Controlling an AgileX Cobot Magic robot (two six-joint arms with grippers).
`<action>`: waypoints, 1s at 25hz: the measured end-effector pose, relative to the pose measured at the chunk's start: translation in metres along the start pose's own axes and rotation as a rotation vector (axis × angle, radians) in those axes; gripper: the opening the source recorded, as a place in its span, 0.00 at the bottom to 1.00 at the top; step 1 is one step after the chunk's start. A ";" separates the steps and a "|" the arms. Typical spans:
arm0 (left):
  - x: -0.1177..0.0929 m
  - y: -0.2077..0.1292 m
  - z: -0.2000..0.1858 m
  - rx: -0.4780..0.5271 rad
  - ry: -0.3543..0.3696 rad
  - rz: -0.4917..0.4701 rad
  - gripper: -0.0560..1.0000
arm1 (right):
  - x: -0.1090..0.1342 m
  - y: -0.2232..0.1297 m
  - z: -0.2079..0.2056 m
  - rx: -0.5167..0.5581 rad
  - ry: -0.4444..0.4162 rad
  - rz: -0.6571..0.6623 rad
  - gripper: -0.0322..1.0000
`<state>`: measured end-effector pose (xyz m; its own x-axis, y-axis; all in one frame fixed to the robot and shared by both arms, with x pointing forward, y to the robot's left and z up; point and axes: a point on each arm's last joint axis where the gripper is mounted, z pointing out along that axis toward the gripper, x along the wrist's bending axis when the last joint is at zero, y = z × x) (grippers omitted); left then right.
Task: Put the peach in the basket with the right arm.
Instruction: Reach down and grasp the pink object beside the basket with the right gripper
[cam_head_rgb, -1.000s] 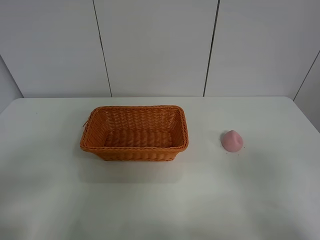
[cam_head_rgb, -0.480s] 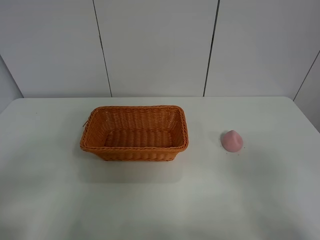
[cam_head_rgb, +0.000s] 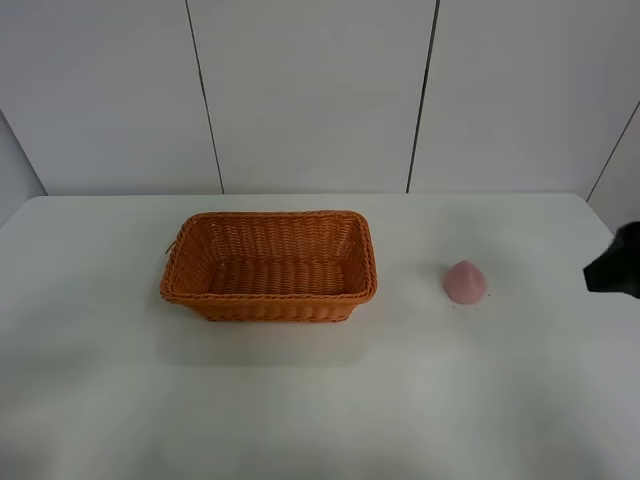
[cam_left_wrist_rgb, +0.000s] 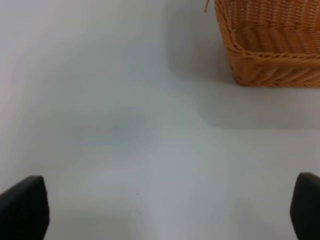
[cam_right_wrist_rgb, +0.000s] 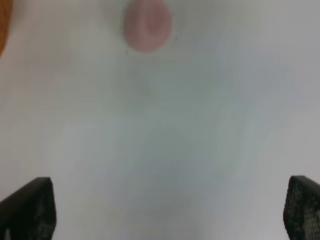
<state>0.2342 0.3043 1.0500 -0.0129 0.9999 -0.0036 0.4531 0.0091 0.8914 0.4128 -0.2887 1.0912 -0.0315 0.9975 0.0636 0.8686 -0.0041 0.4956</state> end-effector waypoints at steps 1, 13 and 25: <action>0.000 0.000 0.000 0.000 0.000 0.000 0.99 | 0.000 0.015 0.013 0.042 0.000 0.004 0.71; 0.000 0.000 0.000 0.000 0.000 0.000 0.99 | -0.006 0.124 0.163 0.328 -0.006 0.021 0.71; 0.000 0.000 0.000 0.000 0.000 0.000 0.99 | 0.010 0.131 0.228 0.385 0.028 0.020 0.71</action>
<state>0.2342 0.3043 1.0500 -0.0129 0.9999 -0.0036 0.4531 0.0091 0.8914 0.6396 -0.2633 0.9590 -0.0211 0.9952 0.0961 0.9912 0.0082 0.1323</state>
